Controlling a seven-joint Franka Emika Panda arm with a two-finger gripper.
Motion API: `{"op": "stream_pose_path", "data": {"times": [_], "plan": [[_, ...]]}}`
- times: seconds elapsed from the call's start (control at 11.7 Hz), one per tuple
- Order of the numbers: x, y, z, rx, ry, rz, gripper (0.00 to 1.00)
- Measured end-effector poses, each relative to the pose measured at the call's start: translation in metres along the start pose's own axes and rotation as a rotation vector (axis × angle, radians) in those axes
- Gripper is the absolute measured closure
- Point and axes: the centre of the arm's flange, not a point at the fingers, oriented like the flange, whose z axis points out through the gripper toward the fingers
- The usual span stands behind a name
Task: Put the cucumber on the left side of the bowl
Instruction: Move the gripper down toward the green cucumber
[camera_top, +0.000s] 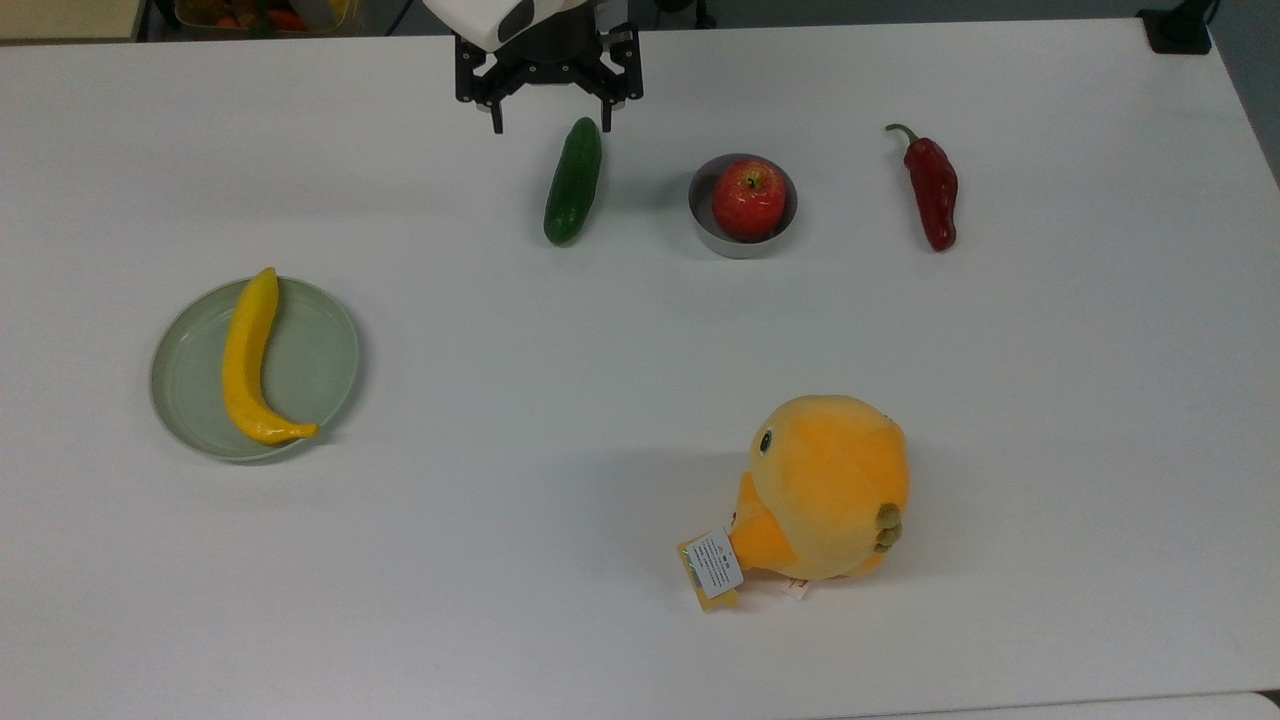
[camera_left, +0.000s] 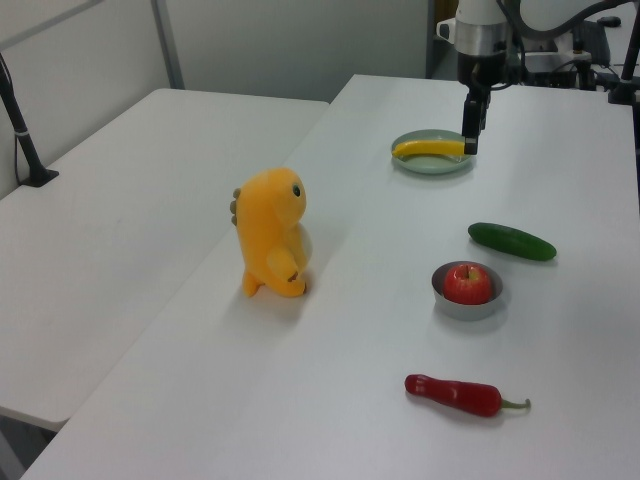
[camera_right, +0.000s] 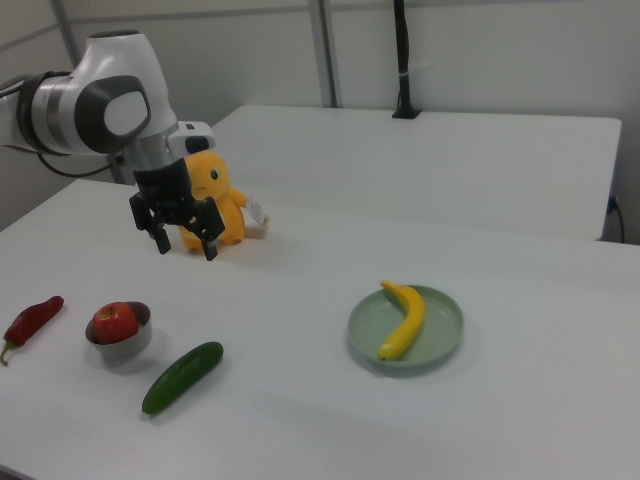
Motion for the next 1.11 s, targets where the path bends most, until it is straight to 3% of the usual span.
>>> {"op": "stream_pose_path", "data": {"times": [0.34,1.11], "plan": [[-0.006,0.0,0.005,0.001,-0.029,-0.061,0.0],[-0.016,0.0,-0.002,0.016,-0.05,-0.056,0.0]]}}
